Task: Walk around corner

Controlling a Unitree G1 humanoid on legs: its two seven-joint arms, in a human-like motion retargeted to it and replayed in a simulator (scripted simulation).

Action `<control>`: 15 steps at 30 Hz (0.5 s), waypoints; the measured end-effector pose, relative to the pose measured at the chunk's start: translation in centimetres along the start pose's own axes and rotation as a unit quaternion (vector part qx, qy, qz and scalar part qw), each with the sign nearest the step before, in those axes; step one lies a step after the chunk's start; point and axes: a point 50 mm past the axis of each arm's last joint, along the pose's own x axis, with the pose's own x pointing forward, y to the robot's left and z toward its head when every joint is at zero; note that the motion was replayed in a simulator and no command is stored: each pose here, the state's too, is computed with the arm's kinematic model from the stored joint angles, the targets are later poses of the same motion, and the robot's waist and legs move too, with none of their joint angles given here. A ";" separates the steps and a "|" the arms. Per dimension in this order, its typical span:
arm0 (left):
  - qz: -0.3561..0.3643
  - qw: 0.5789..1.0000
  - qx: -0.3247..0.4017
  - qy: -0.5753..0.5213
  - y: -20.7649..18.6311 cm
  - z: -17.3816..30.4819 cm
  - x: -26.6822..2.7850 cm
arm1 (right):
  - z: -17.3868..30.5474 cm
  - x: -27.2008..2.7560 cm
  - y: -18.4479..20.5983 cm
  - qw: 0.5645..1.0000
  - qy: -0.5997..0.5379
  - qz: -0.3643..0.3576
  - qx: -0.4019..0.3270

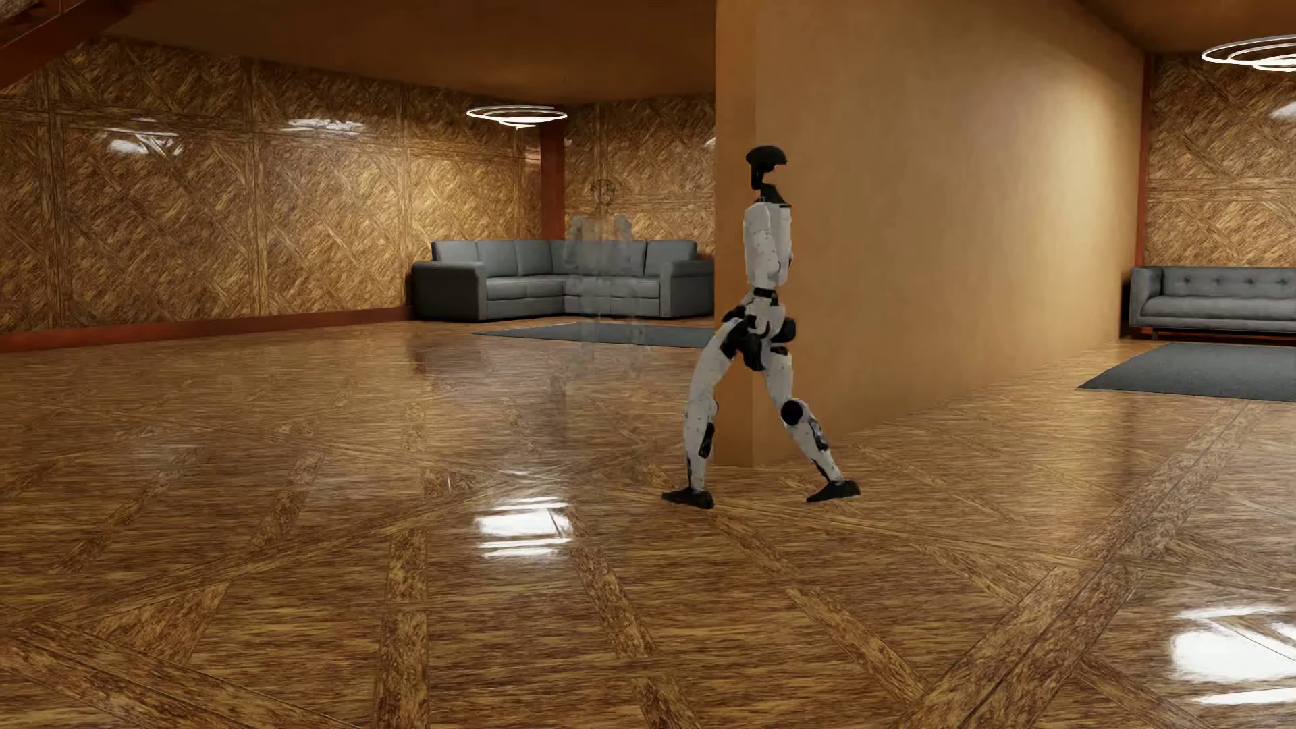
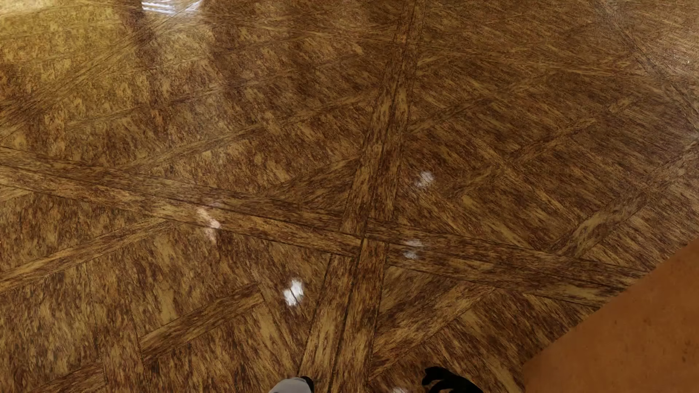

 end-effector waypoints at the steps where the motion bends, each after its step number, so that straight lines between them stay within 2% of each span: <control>1: -0.002 1.000 0.010 0.004 0.0 -0.1 0.0 | 0.0 -0.3 -0.7 1.000 -0.006 -0.017 0.022; 4: 0.001 1.000 0.004 0.023 0.2 -0.7 0.2 | -2.7 -0.9 2.7 0.997 0.043 0.010 0.064; 6: 0.010 1.000 -0.004 -0.013 0.7 1.3 0.4 | -3.4 -1.2 5.2 0.996 0.060 0.055 0.034; 8: 0.014 0.998 0.002 -0.068 1.2 4.4 0.5 | -4.6 -2.5 7.1 0.994 0.071 0.079 0.040; 9: 0.023 0.996 0.010 -0.091 2.0 5.7 0.4 | -6.4 -3.1 8.7 0.988 0.112 0.107 0.022; 10: 0.033 0.992 0.002 -0.119 2.7 7.1 0.3 | -7.6 -3.8 9.2 0.984 0.137 0.104 0.043; 12: 0.060 0.985 -0.009 -0.161 4.5 9.1 -0.3 | -9.4 -5.1 10.3 0.977 0.169 0.121 0.038; 15: 0.095 0.980 -0.039 -0.171 6.8 9.3 -0.8 | -11.4 -7.1 11.9 0.967 0.202 0.153 0.018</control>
